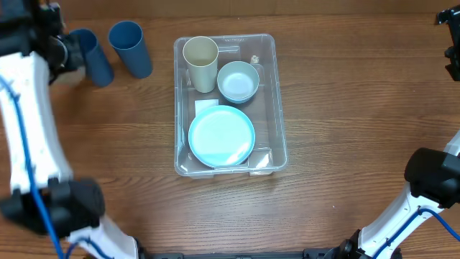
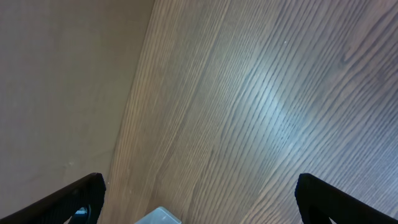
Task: Pack container
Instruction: 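Stack the second cream cup into the first cream cup in the bin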
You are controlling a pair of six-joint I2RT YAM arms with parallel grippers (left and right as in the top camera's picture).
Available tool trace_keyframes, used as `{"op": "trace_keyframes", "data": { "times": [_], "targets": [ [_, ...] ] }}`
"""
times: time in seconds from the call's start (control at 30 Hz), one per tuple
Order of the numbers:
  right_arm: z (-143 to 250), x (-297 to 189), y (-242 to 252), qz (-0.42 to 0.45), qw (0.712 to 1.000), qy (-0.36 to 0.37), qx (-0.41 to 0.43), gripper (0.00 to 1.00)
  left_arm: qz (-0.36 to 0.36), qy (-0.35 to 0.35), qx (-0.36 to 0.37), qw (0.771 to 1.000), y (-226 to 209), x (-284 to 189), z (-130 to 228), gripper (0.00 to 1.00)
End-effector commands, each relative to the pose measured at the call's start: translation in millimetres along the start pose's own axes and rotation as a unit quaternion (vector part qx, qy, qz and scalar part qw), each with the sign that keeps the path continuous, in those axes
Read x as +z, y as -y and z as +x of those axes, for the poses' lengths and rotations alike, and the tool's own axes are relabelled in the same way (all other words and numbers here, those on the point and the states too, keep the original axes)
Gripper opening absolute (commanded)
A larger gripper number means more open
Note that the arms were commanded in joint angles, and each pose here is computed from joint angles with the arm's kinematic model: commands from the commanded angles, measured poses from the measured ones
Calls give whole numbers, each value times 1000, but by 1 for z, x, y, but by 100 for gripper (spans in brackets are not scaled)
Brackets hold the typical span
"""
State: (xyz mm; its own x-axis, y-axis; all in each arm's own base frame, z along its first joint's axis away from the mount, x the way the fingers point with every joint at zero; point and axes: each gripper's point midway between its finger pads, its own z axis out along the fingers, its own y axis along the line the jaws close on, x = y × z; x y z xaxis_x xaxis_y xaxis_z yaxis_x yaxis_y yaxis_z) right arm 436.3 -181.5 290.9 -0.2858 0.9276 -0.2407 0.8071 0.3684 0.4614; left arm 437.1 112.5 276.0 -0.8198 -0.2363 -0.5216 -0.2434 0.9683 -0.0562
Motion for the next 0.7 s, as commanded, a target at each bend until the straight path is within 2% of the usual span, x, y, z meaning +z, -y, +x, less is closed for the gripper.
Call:
{"op": "trace_keyframes", "data": {
  "times": [0.0, 0.03, 0.17, 0.33, 0.47, 0.67],
  "targets": [
    [-3, -7, -2, -6, 1000, 10, 1, 100, 218, 122, 96, 964, 88, -112, -12, 4],
    [-3, -7, -2, -6, 1000, 10, 1, 100, 246, 141, 123, 951, 105, -132, -9, 4],
    [-3, -7, -2, -6, 1000, 10, 1, 100, 266, 185, 194, 926, 157, -173, 3, 4],
    [-3, -7, -2, -6, 1000, 10, 1, 100, 300, 233, 264, 887, 231, -187, -1, 4],
    [-3, -7, -2, -6, 1000, 10, 1, 100, 248, 239, 289, 893, 268, -158, -5, 4],
    [-3, -7, -2, -6, 1000, 10, 1, 100, 218, 131, 309, 917, 283, -82, 24, 4]
  ]
}}
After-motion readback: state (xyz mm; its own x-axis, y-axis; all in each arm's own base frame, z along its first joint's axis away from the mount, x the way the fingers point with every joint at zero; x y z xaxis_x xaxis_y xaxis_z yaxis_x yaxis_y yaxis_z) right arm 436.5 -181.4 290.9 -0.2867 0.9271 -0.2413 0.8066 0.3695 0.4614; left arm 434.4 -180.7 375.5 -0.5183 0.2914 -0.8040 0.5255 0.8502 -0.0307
